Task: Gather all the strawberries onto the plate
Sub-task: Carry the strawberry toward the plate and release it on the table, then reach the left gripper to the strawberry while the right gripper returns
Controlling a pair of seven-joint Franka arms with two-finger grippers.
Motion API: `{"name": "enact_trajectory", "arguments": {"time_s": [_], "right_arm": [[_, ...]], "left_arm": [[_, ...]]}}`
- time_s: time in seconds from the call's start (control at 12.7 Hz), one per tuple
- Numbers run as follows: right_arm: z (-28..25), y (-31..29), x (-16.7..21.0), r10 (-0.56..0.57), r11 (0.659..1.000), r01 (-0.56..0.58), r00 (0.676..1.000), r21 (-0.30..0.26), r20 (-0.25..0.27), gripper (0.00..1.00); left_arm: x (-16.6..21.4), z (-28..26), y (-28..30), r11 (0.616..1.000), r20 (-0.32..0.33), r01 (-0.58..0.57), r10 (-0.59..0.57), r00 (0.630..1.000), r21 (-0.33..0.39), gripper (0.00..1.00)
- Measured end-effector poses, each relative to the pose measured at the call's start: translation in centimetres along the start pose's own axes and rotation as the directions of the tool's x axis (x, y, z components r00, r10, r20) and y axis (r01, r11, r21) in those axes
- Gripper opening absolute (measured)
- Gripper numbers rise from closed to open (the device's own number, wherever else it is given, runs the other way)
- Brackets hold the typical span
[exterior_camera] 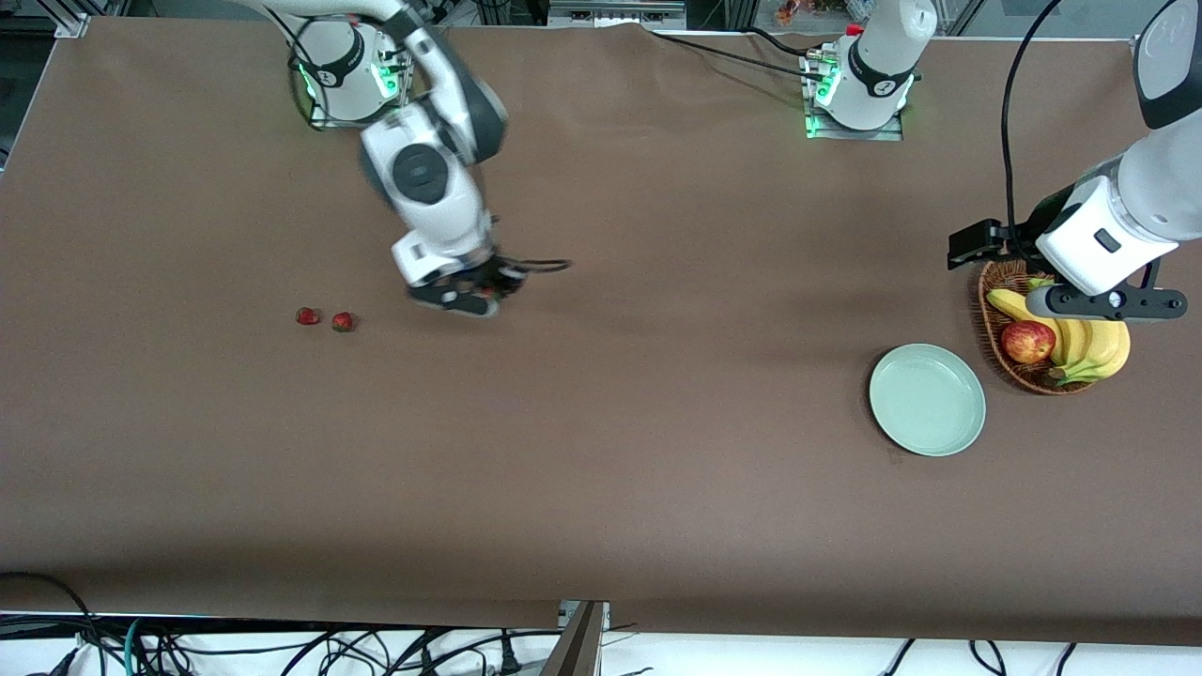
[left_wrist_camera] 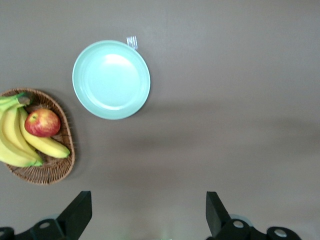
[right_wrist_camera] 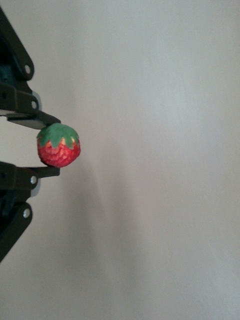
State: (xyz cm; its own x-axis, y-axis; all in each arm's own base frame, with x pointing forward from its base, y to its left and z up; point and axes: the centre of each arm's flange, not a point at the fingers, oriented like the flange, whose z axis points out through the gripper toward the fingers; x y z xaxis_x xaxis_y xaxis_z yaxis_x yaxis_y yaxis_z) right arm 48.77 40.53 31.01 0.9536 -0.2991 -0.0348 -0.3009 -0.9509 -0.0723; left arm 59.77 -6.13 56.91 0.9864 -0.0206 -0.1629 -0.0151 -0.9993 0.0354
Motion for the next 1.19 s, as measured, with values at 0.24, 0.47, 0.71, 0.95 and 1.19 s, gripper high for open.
{"name": "enact_trajectory", "arguments": {"time_s": [0.24,0.47,0.71,0.95,1.19], "right_arm": [[-1.6,-12.0,-6.4,0.082,0.984,-0.093,0.994,0.154,0.074,0.34],[-4.4,-20.8,-12.3,0.113,0.914,-0.139,0.99,0.38,0.09,0.34],[-7.7,-24.8,-16.5,0.243,0.699,-0.312,0.95,0.643,0.197,0.54],[-10.0,-25.0,-15.8,0.302,0.637,-0.396,0.918,0.662,0.258,0.89],[-11.1,-24.6,-13.8,0.321,0.628,-0.41,0.911,0.661,0.259,1.0]], "left_arm": [[0.4,1.2,-0.1,1.0,0.021,0.002,-0.002,1.0,0.002,1.0],[1.3,3.2,-0.7,1.0,0.021,0.015,-0.015,1.0,0.001,1.0],[3.3,9.0,-3.4,0.998,-0.024,0.059,-0.059,0.998,-0.007,1.0],[4.2,12.0,-4.2,0.998,-0.036,0.069,-0.07,0.997,-0.009,1.0],[4.6,12.9,-4.5,0.998,-0.035,0.056,-0.057,0.998,-0.009,1.0]]}}
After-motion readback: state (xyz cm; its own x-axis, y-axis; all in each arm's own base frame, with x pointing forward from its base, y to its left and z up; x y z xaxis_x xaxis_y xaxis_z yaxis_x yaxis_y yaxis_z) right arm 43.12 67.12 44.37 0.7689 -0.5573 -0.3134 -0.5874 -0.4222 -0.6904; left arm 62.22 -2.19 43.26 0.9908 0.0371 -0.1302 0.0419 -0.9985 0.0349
